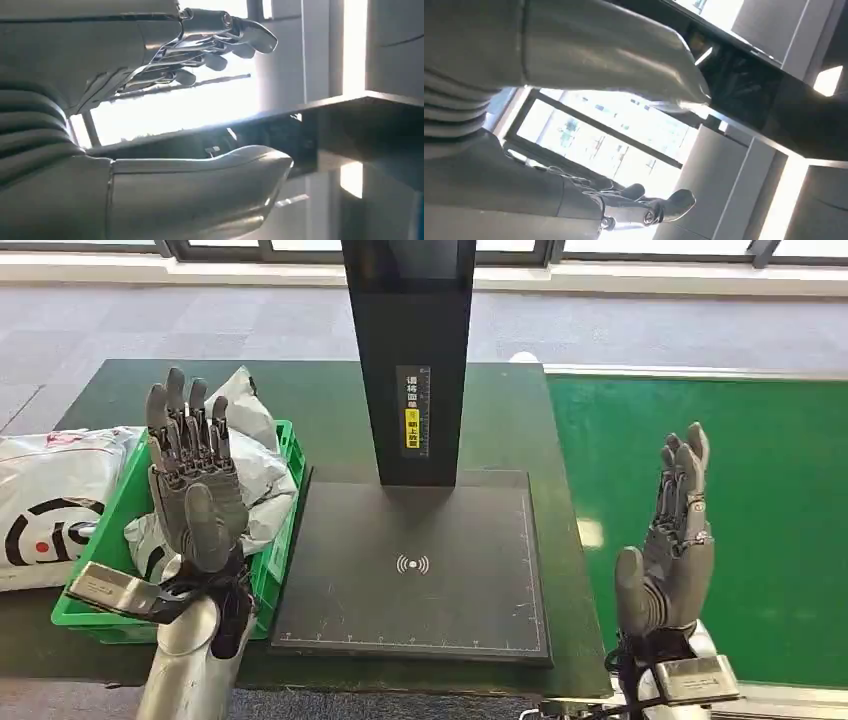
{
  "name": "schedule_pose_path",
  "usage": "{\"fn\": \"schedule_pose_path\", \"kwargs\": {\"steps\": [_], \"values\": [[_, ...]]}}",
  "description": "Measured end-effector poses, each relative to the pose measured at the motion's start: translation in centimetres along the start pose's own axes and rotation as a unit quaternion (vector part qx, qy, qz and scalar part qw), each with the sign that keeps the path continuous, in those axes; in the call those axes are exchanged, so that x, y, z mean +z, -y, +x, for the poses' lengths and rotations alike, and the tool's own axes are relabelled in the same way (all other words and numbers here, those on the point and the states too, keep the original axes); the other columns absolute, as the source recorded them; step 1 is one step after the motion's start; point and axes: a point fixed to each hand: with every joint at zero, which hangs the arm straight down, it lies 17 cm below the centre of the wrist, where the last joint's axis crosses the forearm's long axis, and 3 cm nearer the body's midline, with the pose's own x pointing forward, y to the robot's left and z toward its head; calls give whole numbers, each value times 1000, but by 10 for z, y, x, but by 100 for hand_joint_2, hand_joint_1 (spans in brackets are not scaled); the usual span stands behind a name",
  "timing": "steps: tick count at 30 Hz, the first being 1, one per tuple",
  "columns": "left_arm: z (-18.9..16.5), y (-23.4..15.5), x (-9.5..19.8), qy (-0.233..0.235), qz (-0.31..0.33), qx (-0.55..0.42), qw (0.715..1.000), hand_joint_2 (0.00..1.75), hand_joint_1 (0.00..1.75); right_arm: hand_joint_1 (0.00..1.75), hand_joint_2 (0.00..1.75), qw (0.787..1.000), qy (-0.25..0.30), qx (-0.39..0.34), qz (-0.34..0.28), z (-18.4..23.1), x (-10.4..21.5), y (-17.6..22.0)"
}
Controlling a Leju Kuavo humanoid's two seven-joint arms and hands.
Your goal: Moved the parcel from conveyor to table for the left to box.
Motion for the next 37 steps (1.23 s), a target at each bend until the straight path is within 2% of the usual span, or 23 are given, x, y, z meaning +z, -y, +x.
{"fn": "schedule_pose_path", "kwargs": {"steps": [9, 37], "values": [[-9, -2, 2, -10, 16, -17, 1000, 175, 0, 0, 175, 999, -26, 12, -38, -7, 15, 19], [-6, 16, 4, -8, -1, -5, 1000, 175, 0, 0, 175, 997, -40, 15, -64, 1, 29, 36]]}}
